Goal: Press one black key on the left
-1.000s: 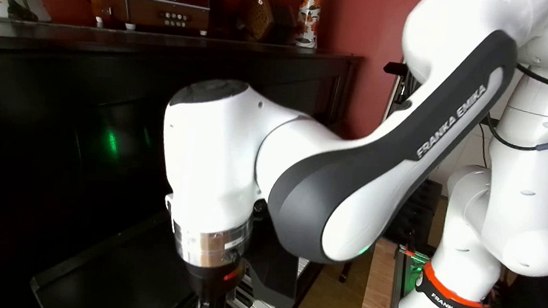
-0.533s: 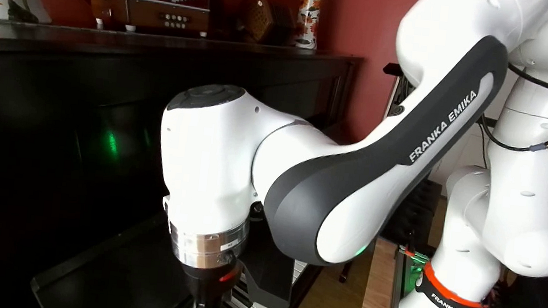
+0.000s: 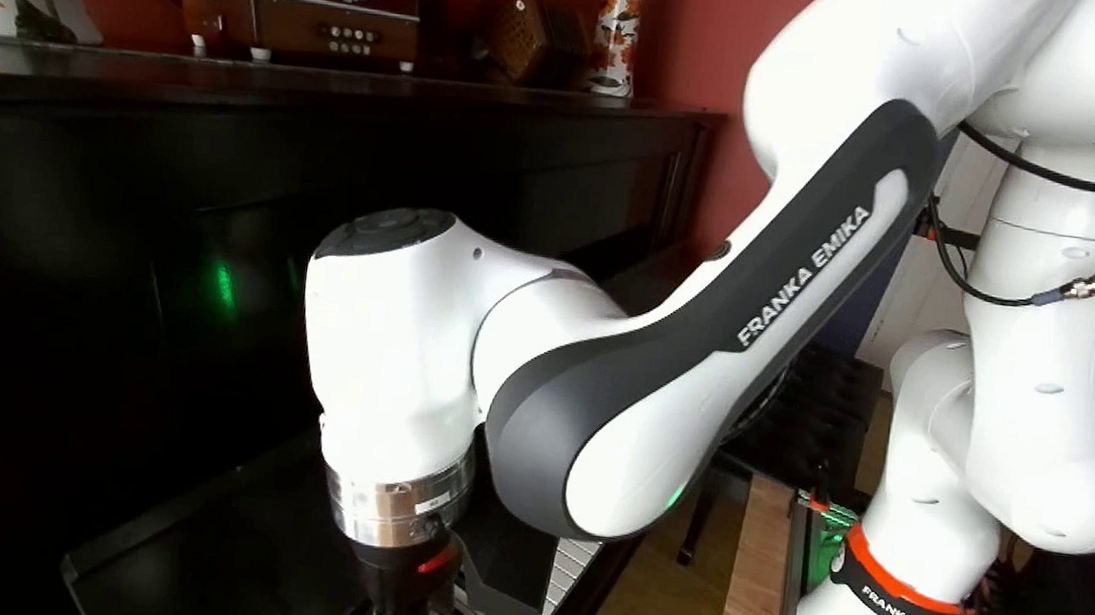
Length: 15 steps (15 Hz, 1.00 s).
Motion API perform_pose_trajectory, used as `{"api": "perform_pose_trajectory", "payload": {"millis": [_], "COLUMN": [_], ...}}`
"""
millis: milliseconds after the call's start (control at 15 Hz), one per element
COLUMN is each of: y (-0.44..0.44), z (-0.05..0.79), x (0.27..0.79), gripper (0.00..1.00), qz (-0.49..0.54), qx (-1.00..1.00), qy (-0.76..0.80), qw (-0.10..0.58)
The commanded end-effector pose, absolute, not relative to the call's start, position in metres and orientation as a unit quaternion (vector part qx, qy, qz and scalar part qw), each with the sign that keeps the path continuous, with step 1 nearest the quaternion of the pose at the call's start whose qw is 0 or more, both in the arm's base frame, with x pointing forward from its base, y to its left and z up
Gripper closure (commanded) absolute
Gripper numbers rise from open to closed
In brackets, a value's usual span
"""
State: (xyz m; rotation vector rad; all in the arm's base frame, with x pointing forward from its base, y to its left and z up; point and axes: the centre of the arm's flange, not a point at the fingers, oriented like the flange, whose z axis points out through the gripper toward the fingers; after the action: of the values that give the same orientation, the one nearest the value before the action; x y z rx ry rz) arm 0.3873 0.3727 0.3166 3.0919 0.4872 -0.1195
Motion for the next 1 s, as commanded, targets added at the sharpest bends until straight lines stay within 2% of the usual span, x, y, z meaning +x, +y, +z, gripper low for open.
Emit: {"api": "perform_pose_trajectory", "payload": {"millis": [0,67,600,733,933], "y": [0.376,0.374,0.375,0.376,0.373], "z": [0.275,0.265,0.214,0.205,0.193], "x": [0.41,0.415,0.441,0.448,0.454], "gripper": [0.06,0.26,0.89,1.0,1.0], "qz": [-0.054,-0.057,-0.038,-0.029,-0.026], "qx": [0.986,0.986,0.985,0.985,0.986], "qy": [0.156,0.156,0.166,0.169,0.166], "qw": [-0.002,0.002,0.001,-0.001,0.006]}}
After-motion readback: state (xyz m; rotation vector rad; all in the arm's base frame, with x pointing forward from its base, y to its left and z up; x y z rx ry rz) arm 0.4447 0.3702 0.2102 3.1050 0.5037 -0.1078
